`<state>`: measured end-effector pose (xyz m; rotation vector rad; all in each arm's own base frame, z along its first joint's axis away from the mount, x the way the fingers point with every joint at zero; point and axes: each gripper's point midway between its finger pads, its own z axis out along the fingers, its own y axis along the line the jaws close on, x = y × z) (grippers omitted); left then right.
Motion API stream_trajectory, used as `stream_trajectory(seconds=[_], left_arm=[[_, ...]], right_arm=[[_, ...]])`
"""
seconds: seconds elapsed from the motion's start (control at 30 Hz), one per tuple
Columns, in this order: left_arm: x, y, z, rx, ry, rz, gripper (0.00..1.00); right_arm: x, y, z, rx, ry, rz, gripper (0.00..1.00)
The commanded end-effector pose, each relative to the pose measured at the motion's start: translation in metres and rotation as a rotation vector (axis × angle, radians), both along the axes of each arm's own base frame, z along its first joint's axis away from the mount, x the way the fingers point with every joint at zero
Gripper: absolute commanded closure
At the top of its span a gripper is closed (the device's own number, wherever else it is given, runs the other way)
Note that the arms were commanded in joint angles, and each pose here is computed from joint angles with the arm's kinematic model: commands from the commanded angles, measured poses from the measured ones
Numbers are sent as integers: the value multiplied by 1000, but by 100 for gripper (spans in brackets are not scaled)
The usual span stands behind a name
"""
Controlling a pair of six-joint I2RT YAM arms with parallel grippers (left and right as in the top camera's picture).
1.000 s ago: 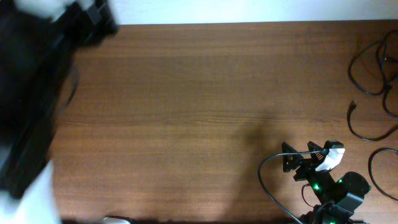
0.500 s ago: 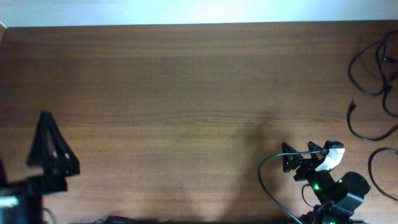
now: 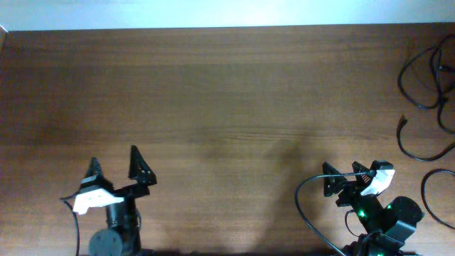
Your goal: Untangle cables
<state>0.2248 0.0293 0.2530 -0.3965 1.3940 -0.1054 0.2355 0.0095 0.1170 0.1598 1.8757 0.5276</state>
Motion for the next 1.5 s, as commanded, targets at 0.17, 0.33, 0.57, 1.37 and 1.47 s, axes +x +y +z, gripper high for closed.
stream_trajectory(seconds=[0.17, 0.33, 0.57, 1.37, 1.47], left_arm=[[16, -5, -92, 307, 268, -19, 2], [13, 19, -93, 408, 311, 78, 1], [17, 2, -95, 418, 296, -28, 1], [19, -8, -97, 414, 292, -91, 2], [19, -8, -97, 414, 292, -91, 2]], right_arm=[[-1, 0, -2, 10, 6, -3, 1], [-1, 0, -2, 10, 6, -3, 1], [-1, 0, -2, 10, 6, -3, 1], [-1, 0, -2, 10, 6, -3, 1], [-1, 0, -2, 10, 6, -3, 1]])
